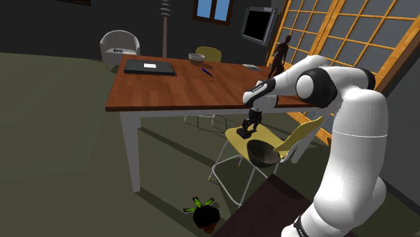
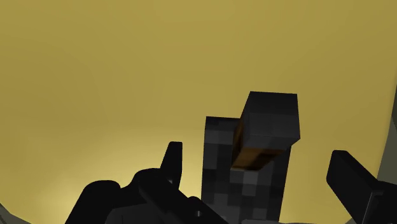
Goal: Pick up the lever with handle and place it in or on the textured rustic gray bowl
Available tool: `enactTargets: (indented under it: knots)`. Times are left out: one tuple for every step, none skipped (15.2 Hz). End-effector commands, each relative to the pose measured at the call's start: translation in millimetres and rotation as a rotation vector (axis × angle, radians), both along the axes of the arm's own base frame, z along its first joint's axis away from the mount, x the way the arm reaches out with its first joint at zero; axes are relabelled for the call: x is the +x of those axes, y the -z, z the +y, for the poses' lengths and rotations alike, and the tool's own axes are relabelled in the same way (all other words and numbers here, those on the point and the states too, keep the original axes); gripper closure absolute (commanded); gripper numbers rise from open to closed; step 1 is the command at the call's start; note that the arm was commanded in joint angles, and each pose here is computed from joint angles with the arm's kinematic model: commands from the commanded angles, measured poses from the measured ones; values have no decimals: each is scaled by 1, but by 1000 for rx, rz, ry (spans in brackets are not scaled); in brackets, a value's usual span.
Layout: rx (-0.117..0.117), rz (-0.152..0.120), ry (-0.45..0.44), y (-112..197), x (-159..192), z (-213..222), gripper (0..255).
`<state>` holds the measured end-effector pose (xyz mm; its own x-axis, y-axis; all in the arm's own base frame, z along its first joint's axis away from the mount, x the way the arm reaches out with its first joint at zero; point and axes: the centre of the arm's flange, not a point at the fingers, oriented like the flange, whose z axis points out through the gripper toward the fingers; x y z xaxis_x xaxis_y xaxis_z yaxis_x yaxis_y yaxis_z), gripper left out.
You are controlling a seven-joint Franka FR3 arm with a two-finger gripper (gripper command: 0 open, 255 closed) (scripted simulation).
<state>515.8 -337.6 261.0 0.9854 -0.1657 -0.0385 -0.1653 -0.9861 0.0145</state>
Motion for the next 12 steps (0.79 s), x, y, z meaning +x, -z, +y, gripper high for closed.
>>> enactTargets:
  knots:
    - [0, 0, 0, 0, 0, 0, 255]
    - [0, 0, 0, 0, 0, 0, 255]
    - [0, 0, 0, 0, 0, 0, 255]
    - [0, 0, 0, 0, 0, 0, 255]
    - [0, 0, 0, 0, 0, 0, 255]
    - [0, 0, 0, 0, 0, 0, 255]
    - [0, 0, 0, 0, 0, 0, 255]
    - [0, 0, 0, 0, 0, 0, 255]
    - [0, 0, 0, 0, 0, 0, 255]
    - [0, 0, 0, 0, 0, 0, 255]
    - [0, 0, 0, -5, 0, 0, 255]
    - [0, 0, 0, -11, 0, 0, 255]
